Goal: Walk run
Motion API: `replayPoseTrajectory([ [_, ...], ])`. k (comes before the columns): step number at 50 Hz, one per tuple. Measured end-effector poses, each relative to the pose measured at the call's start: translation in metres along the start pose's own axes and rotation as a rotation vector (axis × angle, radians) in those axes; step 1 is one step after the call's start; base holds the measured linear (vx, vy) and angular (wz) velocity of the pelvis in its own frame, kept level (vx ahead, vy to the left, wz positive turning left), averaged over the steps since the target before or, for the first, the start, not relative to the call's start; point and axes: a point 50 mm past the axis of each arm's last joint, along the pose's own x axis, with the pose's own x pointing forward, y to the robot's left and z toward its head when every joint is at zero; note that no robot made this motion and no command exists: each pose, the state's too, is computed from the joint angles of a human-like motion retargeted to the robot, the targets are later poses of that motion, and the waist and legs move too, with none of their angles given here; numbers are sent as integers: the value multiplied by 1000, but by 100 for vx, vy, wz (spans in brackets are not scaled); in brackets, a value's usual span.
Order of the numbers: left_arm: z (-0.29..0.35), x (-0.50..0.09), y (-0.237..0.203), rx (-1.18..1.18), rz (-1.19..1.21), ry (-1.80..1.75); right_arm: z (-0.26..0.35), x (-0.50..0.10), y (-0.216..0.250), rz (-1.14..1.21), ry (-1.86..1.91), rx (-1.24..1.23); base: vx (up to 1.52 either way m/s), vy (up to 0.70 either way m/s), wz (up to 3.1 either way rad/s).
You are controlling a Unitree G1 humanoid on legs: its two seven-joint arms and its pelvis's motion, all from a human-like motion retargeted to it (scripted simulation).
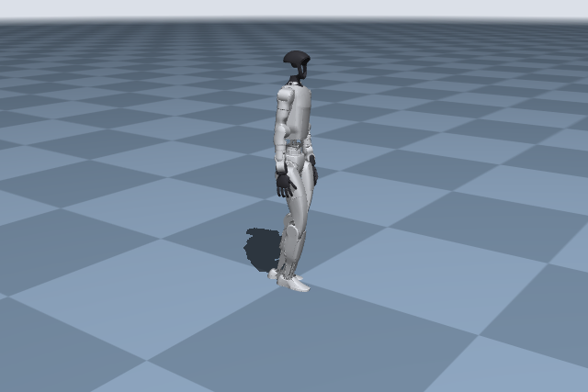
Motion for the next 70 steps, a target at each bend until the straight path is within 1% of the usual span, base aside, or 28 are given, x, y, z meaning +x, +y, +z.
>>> replayPoseTrajectory([
  [7, 1, 2, -21, -12, -62, -3, -42, -9, 0, -23, 158, 109, 7, -6, -67],
  [12, 0, 1, -21, 49, -48, -8, -67, -17, 3, -41, 235, 125, 10, -9, -16],
  [22, -6, 0, -21, 63, 35, -19, -66, -16, 6, -53, 197, 131, 7, -15, 41],
  [25, -11, -1, -28, 56, 57, 1, -52, -12, 4, -52, 170, 143, 11, -12, 13],
  [30, -33, -5, -41, 49, 34, 81, -12, -2, 2, -50, 42, 151, 15, -6, 19],
  [38, -64, -14, -55, -18, -19, 204, 71, 5, -2, -13, -195, 132, 20, -3, 7],
  [44, -65, -14, -53, -37, -17, 212, 119, 2, -7, 1, -306, 57, 31, 2, -13],
  [48, -60, -12, -46, -32, -5, 197, 131, 0, -7, -2, -337, 6, 37, 4, -28],
  [53, -55, -11, -41, -31, 0, 195, 107, 3, -7, -19, -275, -45, 69, 15, -31],
  [60, -21, -1, -30, 7, 8, 115, 23, 3, -9, -20, -28, 34, 63, 13, -31],
  [70, 59, 3, 34, 24, 137, -132, -36, -8, -7, -30, 146, 138, 48, 2, 18],
])
